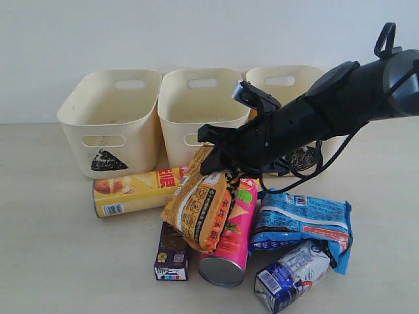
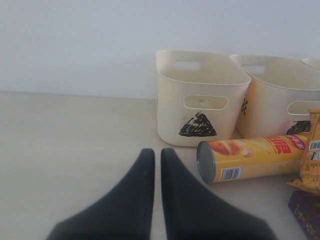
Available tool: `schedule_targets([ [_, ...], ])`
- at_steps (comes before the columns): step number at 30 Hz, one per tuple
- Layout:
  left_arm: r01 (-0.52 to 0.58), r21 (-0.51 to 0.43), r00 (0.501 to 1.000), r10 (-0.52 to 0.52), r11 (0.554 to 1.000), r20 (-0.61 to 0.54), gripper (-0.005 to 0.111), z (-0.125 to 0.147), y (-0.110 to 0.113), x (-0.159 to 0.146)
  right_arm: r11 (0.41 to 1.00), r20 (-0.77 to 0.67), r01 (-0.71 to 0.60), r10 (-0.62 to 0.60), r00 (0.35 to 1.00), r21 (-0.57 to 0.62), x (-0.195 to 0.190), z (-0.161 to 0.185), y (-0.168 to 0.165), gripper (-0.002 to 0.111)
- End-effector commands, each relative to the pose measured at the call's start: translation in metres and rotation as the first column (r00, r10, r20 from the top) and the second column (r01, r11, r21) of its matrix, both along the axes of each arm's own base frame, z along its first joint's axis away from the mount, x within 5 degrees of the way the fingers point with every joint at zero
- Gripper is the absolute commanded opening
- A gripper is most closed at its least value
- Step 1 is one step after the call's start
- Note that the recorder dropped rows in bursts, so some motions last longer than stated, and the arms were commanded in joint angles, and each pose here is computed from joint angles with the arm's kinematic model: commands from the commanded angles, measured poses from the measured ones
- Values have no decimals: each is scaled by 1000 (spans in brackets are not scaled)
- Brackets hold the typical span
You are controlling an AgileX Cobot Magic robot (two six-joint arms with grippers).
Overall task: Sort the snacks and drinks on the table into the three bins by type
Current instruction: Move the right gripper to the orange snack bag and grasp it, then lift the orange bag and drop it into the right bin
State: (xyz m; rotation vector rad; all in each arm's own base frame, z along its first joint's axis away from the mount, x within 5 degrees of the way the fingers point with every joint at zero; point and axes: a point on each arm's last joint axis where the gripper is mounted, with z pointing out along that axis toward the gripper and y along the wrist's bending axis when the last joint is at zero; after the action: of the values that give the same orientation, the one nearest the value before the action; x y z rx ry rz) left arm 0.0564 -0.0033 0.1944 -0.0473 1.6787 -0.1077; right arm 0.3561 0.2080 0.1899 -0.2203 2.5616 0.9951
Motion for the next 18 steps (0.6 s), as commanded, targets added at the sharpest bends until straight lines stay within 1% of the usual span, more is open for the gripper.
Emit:
schedule_targets([
  [1, -8, -16, 1000, 8, 1000, 15, 4, 2, 0, 0, 997, 15, -66, 66, 998, 40, 1, 18, 6, 0],
  [6, -10, -16, 1000, 10, 1000, 15, 4, 2, 0, 0, 995, 72, -80, 75, 995, 63, -3, 43, 5, 0],
  [12, -10, -16, 1000, 10, 1000, 15, 4, 2, 0, 0, 993, 186, -98, 84, 979, 69, -16, 86, -2, 0],
  [15, -10, -16, 1000, 10, 1000, 15, 4, 2, 0, 0, 991, 284, -118, 95, 954, 64, -31, 121, -10, 0],
  [16, -10, -16, 1000, 10, 1000, 15, 4, 2, 0, 0, 992, 342, -109, 83, 936, 57, -39, 140, -16, 0],
  [17, -10, -16, 1000, 10, 1000, 15, 4, 2, 0, 0, 994, 371, -99, 73, 926, 53, -43, 149, -19, 0],
  [18, -10, -16, 1000, 10, 1000, 15, 4, 2, 0, 0, 996, 413, -65, 34, 910, 60, -46, 164, -31, 0],
])
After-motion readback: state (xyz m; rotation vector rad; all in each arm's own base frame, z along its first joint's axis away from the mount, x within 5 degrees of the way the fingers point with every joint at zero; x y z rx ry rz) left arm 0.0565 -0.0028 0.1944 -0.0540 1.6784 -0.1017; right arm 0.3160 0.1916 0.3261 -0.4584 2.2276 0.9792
